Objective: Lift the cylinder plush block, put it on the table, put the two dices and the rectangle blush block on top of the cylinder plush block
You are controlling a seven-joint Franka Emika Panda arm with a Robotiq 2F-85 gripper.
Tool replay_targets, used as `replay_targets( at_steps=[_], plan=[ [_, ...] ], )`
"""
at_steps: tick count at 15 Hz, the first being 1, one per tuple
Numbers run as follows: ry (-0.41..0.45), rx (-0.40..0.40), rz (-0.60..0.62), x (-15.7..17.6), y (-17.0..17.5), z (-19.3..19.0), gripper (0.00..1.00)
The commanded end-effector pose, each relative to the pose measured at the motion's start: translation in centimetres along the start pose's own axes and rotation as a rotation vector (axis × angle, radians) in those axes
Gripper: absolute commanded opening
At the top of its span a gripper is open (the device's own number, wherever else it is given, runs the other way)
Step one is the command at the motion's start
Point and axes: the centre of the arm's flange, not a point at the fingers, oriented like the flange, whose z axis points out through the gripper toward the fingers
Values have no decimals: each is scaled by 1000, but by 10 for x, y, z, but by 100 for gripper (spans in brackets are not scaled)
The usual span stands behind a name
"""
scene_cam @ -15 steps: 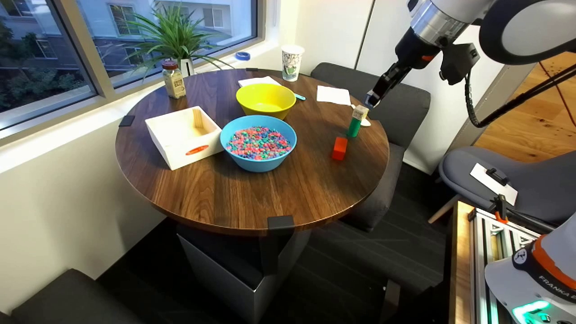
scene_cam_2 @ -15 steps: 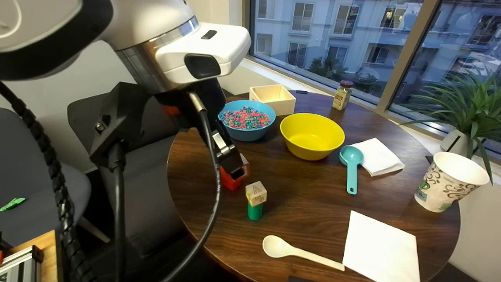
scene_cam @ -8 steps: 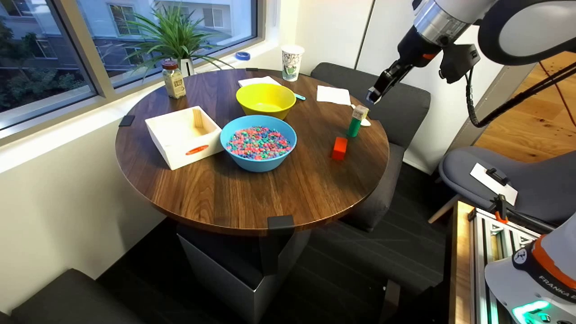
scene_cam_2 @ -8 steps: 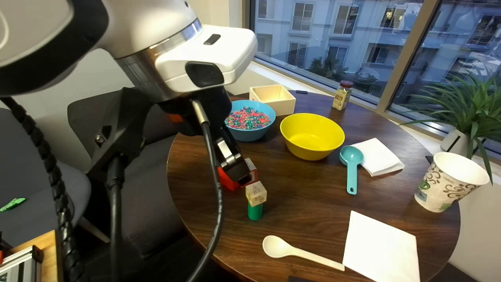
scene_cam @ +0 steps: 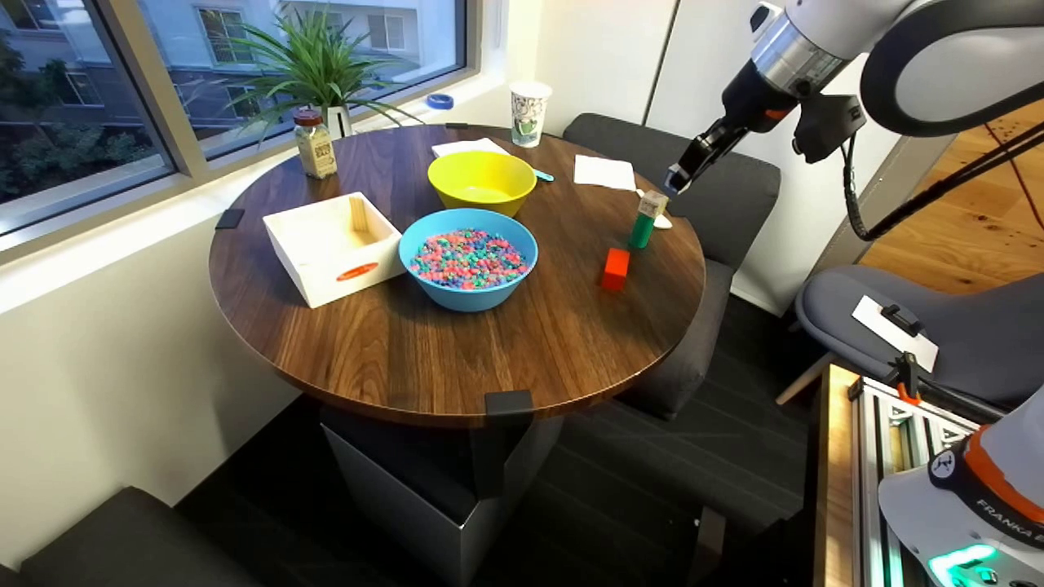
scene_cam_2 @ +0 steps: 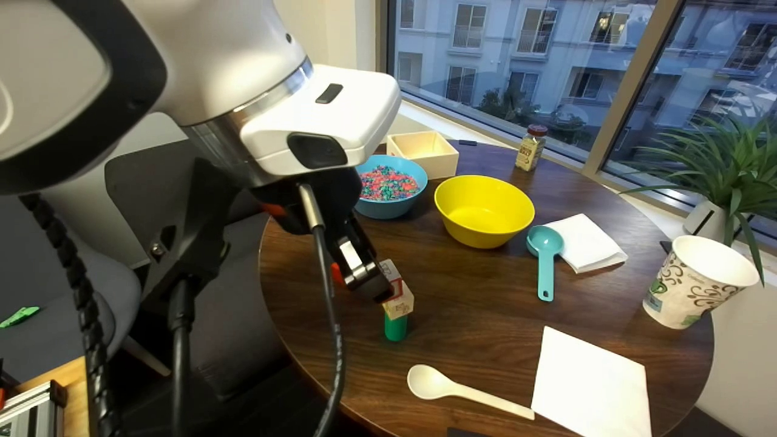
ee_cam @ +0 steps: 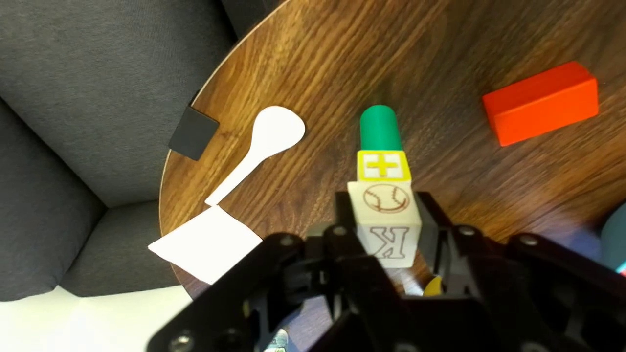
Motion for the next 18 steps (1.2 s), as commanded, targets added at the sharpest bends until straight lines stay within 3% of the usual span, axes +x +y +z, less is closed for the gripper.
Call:
replay_targets(
  at_steps=[1,18],
  plan=[
    [17,20,32,-7,6,6,9],
    [42,68,73,-5,7,19,9]
  ],
)
